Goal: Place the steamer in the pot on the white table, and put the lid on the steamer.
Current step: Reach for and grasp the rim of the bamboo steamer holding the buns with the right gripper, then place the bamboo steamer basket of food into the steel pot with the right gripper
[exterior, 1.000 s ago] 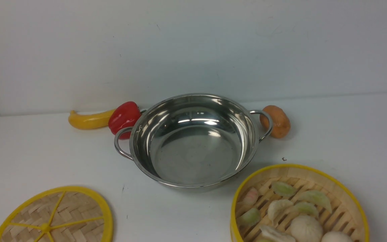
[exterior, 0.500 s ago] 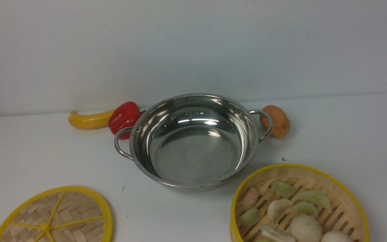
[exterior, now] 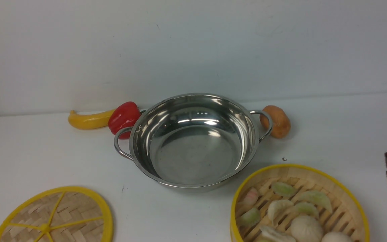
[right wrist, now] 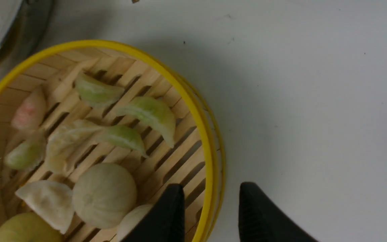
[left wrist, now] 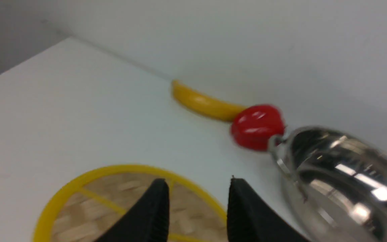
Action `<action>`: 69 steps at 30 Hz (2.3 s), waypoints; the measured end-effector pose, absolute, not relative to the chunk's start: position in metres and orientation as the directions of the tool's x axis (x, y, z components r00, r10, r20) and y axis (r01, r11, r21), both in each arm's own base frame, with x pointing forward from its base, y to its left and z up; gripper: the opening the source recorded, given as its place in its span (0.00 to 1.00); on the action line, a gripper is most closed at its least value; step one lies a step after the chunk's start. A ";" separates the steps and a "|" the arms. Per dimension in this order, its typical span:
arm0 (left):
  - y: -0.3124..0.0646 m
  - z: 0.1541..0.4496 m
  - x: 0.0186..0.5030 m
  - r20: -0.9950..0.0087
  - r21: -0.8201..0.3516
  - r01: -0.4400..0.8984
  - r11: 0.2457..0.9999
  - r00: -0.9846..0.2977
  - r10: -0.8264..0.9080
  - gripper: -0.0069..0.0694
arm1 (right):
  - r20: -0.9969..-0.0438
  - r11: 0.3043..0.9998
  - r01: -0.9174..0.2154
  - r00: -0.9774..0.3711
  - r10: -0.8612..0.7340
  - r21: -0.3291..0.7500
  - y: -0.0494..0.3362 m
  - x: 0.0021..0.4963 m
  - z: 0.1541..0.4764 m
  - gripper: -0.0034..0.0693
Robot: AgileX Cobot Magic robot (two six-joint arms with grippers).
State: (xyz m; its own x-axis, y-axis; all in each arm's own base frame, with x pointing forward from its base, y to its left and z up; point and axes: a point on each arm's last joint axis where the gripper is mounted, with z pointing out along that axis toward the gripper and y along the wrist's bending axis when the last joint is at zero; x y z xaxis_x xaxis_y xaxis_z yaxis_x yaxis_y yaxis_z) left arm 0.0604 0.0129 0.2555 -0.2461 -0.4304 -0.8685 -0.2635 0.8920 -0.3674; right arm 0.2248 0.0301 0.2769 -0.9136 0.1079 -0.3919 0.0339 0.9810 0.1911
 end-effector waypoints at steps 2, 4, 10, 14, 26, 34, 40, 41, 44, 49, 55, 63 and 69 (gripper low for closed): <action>0.014 0.271 0.070 -0.823 -0.245 -0.312 0.918 -0.434 -0.367 0.41 | -0.340 0.985 0.009 -0.938 0.068 0.171 0.032 0.245 0.264 0.38; 0.012 0.278 0.080 -0.757 -0.162 -0.302 0.940 -0.573 -0.314 0.41 | -0.319 0.987 -0.007 -0.947 0.045 0.162 0.033 0.253 0.257 0.38; 0.001 0.282 0.129 -0.445 -0.021 -0.102 0.995 -0.890 -0.100 0.41 | -0.276 0.989 -0.041 -0.961 0.000 0.142 0.033 0.269 0.234 0.38; -0.001 0.267 0.157 -0.327 0.001 -0.016 1.000 -0.945 -0.015 0.41 | -0.286 0.987 -0.064 -0.958 -0.019 0.148 0.035 0.274 0.229 0.38; 0.003 0.257 0.170 -0.284 0.067 0.021 0.998 -0.958 0.039 0.41 | -0.233 0.971 -0.216 -0.954 -0.189 0.099 0.062 0.282 0.201 0.38; 0.004 0.257 0.171 -0.283 0.074 0.025 0.997 -0.958 0.045 0.41 | -0.155 0.982 -0.180 -0.973 -0.170 0.059 0.059 0.292 0.170 0.38; 0.004 0.257 0.171 -0.285 0.074 0.025 0.997 -0.957 0.045 0.41 | -0.085 0.981 -0.188 -0.979 -0.183 0.055 0.060 0.292 0.156 0.12; 0.004 0.257 0.171 -0.286 0.074 0.025 0.997 -0.957 0.045 0.41 | -0.084 0.980 -0.192 -0.979 -0.187 0.051 0.059 0.292 0.157 0.12; 0.004 0.257 0.171 -0.285 0.077 0.034 0.996 -0.957 0.054 0.41 | -0.044 0.977 -0.208 -0.977 -0.207 0.037 0.057 0.288 0.165 0.12; 0.004 0.257 0.171 -0.282 0.085 0.059 0.995 -0.956 0.080 0.41 | -0.025 0.973 -0.230 -0.973 -0.230 0.033 0.057 0.288 0.221 0.12; 0.004 0.257 0.171 -0.283 0.085 0.062 0.994 -0.956 0.083 0.41 | -0.228 0.964 -0.249 -0.948 -0.223 0.090 0.074 0.318 0.285 0.12; 0.004 0.257 0.171 -0.284 0.084 0.061 0.995 -0.955 0.083 0.41 | -0.412 0.902 -0.429 -0.829 -0.377 0.038 0.182 0.400 0.304 0.12; 0.003 0.257 0.171 -0.286 0.068 0.057 0.996 -0.955 0.074 0.41 | -0.464 0.876 -0.483 -0.779 -0.422 0.013 0.235 0.439 0.276 0.12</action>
